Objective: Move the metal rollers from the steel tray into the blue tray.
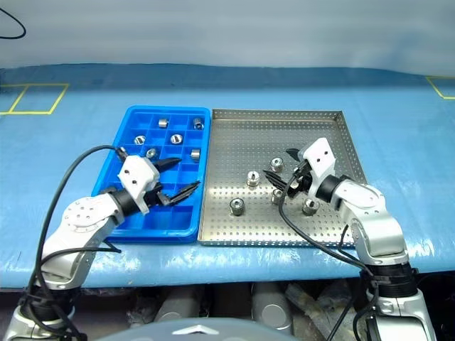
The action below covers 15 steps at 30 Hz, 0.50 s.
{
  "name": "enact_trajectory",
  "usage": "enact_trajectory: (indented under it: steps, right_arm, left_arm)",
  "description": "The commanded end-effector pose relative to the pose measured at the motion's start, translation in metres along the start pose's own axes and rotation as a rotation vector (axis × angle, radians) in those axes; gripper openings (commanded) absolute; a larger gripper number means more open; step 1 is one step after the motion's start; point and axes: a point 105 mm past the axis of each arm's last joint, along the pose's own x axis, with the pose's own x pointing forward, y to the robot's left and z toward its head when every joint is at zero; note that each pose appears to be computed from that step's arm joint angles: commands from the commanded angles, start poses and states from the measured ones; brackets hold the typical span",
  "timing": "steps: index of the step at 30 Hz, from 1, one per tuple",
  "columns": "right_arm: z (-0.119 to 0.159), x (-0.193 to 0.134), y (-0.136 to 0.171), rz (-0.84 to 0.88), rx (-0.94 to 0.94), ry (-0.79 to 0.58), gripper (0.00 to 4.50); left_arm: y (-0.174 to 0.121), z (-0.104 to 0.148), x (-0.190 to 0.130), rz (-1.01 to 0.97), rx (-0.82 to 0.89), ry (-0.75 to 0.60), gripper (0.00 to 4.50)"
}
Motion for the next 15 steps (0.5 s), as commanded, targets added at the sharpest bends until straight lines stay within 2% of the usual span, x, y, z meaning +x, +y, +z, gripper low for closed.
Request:
enact_trajectory:
  steps: [1,7,15]
  right_arm:
    - [0.013,-0.003,0.001,-0.009,-0.042,-0.050,4.48]
    - [0.014,-0.004,0.002,-0.028,-0.055,-0.055,4.48]
    - [0.013,-0.008,0.002,-0.047,-0.061,-0.058,4.48]
  left_arm:
    - [-0.016,0.017,0.010,-0.101,0.059,-0.040,3.86]
    - [-0.037,0.007,0.027,-0.279,0.172,0.053,3.86]
    - [-0.037,-0.021,0.042,-0.386,0.301,0.228,3.86]
